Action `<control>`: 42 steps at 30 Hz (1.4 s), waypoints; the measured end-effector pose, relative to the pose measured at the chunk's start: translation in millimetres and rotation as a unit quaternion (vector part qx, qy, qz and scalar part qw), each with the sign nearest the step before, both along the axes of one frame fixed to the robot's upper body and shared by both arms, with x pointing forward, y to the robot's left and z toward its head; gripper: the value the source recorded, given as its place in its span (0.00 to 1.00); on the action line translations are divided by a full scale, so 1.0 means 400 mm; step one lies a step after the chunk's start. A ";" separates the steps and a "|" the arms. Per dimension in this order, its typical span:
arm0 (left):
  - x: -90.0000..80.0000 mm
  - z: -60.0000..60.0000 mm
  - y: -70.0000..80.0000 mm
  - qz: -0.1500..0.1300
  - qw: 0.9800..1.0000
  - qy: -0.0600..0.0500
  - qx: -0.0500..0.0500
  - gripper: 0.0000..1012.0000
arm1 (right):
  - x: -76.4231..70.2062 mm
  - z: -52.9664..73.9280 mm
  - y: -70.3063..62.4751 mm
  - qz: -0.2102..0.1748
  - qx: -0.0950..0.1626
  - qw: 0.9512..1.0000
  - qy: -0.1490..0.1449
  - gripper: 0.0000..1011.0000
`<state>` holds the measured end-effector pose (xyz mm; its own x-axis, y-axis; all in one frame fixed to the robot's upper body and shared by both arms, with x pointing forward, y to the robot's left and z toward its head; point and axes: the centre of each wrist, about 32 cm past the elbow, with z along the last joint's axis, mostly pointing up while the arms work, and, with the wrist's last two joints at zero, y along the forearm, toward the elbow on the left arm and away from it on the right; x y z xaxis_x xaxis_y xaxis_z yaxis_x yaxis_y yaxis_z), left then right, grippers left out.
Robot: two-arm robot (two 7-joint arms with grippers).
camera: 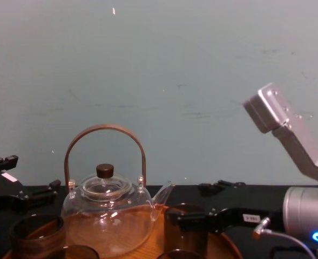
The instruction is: Pick up the glass from the table and place it on the tray.
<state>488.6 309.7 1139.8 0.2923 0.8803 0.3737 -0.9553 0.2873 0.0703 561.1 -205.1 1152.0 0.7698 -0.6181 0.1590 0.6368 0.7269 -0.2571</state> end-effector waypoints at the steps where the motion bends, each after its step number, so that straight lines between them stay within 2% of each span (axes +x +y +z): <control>1: 0.000 0.000 0.000 0.000 1.000 0.000 0.000 0.99 | -0.001 0.002 -0.002 0.000 0.001 1.000 -0.001 0.99; 10: 0.000 0.000 0.000 0.000 1.000 0.000 0.000 0.99 | -0.020 0.019 -0.045 -0.013 0.017 1.000 -0.010 0.99; 15: 0.000 0.000 0.000 0.000 1.000 0.000 0.000 0.99 | -0.043 0.020 -0.087 -0.029 0.031 0.999 -0.015 0.99; 22: 0.000 0.000 0.000 0.000 1.000 0.000 0.000 0.99 | -0.081 0.008 -0.150 -0.064 0.035 0.997 -0.028 0.99; 26: 0.000 0.000 0.000 0.000 1.000 0.000 0.000 0.99 | -0.108 -0.004 -0.193 -0.093 0.038 0.994 -0.037 0.99; 32: 0.000 0.000 0.000 0.000 1.000 0.000 0.000 0.99 | -0.133 -0.021 -0.239 -0.124 0.045 0.990 -0.040 0.99; 39: 0.000 0.000 0.000 0.000 1.000 0.000 0.000 0.99 | -0.142 -0.045 -0.261 -0.154 0.051 0.986 -0.030 0.99; 42: 0.000 0.000 0.000 0.000 1.000 0.000 0.000 0.99 | -0.142 -0.045 -0.261 -0.154 0.050 0.986 -0.030 0.99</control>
<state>488.6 309.7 1139.8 0.2923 0.8803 0.3737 -0.9553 0.2873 0.0703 504.4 -309.6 1133.8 0.5333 -0.8367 0.1246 0.8438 0.5158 -0.1483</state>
